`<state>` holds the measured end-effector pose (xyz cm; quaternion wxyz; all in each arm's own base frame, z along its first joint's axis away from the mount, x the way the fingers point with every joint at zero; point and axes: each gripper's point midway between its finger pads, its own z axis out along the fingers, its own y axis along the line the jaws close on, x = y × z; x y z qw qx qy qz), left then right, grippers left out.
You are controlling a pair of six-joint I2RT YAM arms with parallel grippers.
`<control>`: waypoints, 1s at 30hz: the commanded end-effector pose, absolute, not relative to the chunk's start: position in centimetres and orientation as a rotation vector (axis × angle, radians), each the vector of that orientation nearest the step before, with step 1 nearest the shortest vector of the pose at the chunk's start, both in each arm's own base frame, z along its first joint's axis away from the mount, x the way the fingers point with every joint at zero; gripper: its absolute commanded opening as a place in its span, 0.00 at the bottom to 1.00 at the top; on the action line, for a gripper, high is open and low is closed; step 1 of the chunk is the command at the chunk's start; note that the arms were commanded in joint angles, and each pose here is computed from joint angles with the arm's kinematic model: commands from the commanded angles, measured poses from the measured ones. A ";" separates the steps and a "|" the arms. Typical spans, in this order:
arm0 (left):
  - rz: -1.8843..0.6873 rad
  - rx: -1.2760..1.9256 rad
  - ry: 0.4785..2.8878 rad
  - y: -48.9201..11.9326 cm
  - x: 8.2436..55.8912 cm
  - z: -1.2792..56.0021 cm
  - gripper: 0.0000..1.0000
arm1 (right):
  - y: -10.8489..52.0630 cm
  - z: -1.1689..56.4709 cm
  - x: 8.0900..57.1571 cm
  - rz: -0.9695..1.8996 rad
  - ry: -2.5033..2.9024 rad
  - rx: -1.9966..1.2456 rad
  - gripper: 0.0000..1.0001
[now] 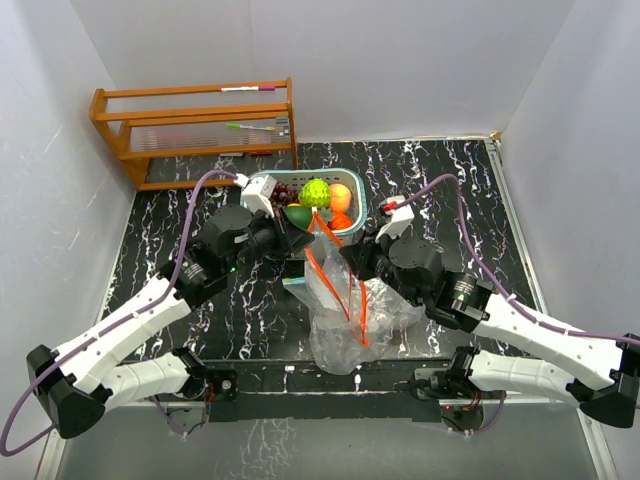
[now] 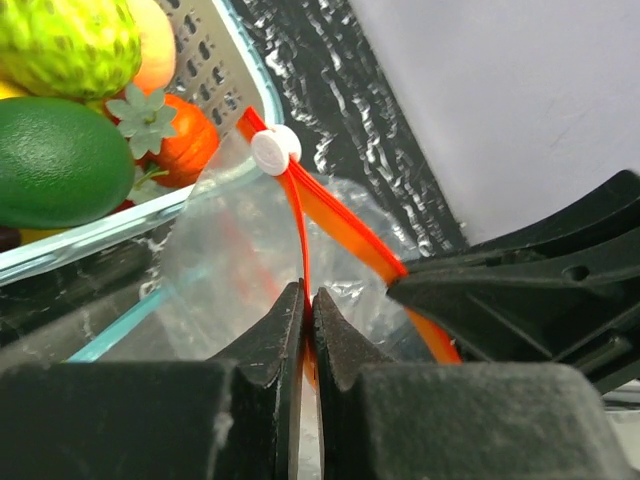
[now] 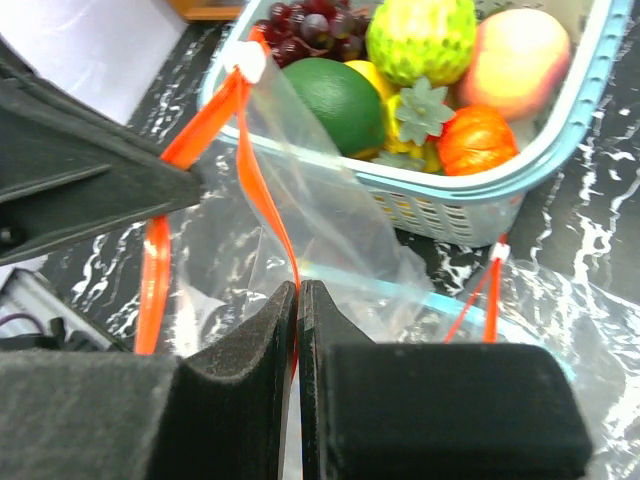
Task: Place the food in the zip-top bag and seal the zipper
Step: Open the zipper of the food storage bag.
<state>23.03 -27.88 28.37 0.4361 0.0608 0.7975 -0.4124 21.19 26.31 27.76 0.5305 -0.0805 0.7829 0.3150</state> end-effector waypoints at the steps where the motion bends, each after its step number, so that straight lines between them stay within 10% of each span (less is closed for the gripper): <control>1: -0.907 0.291 1.991 -26.9 22.9 29.5 0.01 | 23.7 29.8 22.3 0.644 1.833 -0.086 0.08; 20: -0.538 0.576 2.047 -24.0 24.2 31.7 0.00 | 18.1 33.7 25.2 0.275 1.742 0.052 0.08; 30: -0.592 0.560 2.042 -24.9 24.2 30.8 0.00 | 25.5 33.1 22.4 0.674 1.720 -0.251 0.23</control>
